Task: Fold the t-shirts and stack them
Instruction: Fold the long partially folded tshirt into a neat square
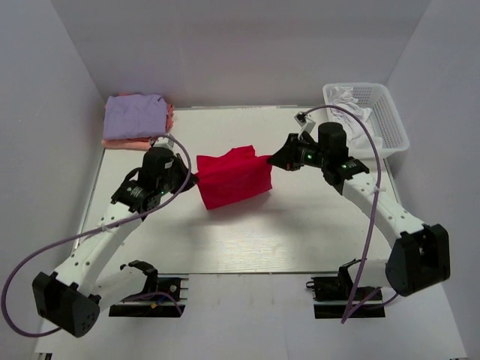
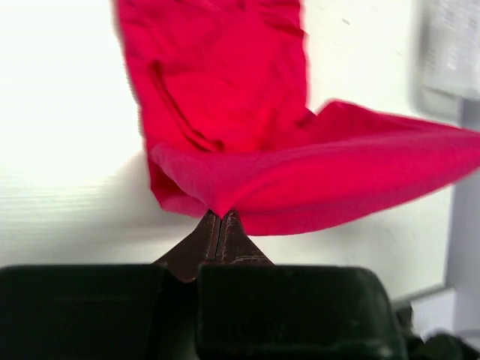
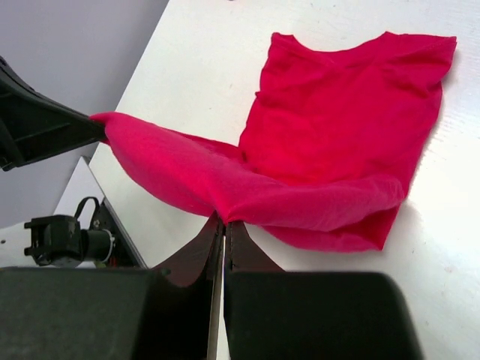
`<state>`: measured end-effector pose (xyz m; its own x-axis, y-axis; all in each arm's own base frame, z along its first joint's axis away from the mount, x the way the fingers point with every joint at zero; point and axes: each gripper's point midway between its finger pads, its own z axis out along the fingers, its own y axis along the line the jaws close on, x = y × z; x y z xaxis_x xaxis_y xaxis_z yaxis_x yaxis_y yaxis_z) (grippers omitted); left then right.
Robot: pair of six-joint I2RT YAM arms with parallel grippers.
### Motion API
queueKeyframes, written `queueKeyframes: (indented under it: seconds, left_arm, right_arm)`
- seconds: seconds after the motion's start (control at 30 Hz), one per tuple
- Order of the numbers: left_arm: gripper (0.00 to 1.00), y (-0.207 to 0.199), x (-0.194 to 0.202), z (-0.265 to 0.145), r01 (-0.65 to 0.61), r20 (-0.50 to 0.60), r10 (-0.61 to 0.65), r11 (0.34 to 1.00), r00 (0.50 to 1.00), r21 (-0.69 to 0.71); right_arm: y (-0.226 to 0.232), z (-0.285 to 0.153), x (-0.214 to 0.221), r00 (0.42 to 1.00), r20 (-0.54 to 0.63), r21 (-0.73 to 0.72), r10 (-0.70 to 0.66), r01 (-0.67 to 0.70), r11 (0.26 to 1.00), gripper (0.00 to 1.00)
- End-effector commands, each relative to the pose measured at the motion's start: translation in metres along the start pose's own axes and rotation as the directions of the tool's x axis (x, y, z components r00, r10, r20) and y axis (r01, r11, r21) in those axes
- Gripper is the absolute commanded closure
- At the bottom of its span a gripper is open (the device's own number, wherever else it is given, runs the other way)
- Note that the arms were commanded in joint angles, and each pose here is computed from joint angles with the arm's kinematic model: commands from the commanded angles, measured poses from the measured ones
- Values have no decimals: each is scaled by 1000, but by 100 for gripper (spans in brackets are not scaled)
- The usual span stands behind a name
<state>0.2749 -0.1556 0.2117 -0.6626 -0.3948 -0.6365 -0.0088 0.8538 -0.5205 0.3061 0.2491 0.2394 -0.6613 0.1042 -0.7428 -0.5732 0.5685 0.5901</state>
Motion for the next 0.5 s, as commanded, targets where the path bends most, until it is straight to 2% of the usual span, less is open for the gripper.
queueKeyframes:
  seconds: [0.0,0.07,0.27,0.47]
  left_arm:
    - [100,15,-33,3,36,117,-20,990,993,-134]
    - [100,17,-40,8,47,135,-24,985,991,-168]
    - [100,27,-46,42,43,107,-16,965,994,-259]
    - [100,38,-58,65,46,125,-3,939,992,-342]
  right_arm:
    - [2,12,-25,998,35,-27,-47,48,998,100]
    - [-8,21,-20,1000,-4,-6,-19,19,1000,100]
    - [-28,45,-31,1000,-17,18,-5,5,1000,100]
    - [-40,63,-40,999,-31,12,5,-4,1000,100]
